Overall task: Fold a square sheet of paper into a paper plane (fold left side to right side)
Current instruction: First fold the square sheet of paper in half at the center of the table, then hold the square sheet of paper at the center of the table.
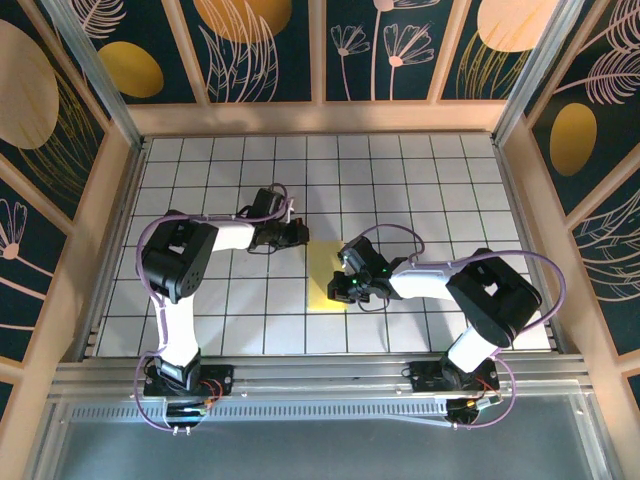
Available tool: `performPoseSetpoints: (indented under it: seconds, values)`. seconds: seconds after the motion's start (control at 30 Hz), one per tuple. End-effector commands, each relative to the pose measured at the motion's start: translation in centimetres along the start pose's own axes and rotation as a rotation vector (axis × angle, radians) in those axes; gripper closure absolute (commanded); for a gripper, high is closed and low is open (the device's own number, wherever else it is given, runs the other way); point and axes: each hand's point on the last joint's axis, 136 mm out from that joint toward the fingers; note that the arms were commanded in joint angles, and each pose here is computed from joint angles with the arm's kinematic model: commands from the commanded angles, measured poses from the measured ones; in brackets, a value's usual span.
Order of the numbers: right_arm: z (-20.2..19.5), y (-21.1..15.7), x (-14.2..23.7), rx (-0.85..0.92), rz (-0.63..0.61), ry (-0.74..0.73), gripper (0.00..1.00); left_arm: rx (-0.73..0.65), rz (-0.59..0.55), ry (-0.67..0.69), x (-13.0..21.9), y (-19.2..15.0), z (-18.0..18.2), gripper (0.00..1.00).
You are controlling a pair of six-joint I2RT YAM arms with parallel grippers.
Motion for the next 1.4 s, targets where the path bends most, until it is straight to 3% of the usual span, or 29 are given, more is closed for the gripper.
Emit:
performPoseSetpoints:
  seconds: [0.0,0.2,0.4,0.57,0.77,1.2,1.37]
  values:
    - [-8.2,-3.8,-0.2,-0.075,0.098,-0.296,1.00,-0.006,-0.048,0.101,-0.4,1.3,3.2,0.96]
    - [-7.1,-3.2,-0.2,-0.080,0.080,-0.260,1.00,-0.038,-0.078,0.079,0.9,2.2,1.8,0.97]
    - [-5.6,-2.1,-0.1,-0.089,0.033,-0.201,1.00,-0.050,-0.115,0.022,4.6,1.8,-1.3,0.96]
    - [-5.3,-1.7,0.2,-0.094,0.005,-0.186,1.00,-0.011,-0.056,-0.048,6.0,-3.4,-3.4,0.96]
    - [-5.5,-2.0,0.2,-0.096,0.009,-0.187,1.00,0.009,0.033,-0.116,4.8,-7.9,-6.2,0.96]
    - [-4.9,-2.0,-0.1,-0.091,0.016,-0.168,1.00,0.026,0.122,-0.062,1.7,-10.2,-4.6,0.96]
    - [-2.6,-1.1,0.4,-0.073,0.002,-0.098,1.00,0.025,0.146,0.013,1.6,-11.2,-2.9,0.96]
Point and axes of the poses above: each hand's point on the last joint's axis, 136 mm out from that joint toward the fingers, its own x axis back along the fingers, its own z axis along the line the jaws close on, y = z × x, and after that the axes turned 3 degrees about -x, right-handed
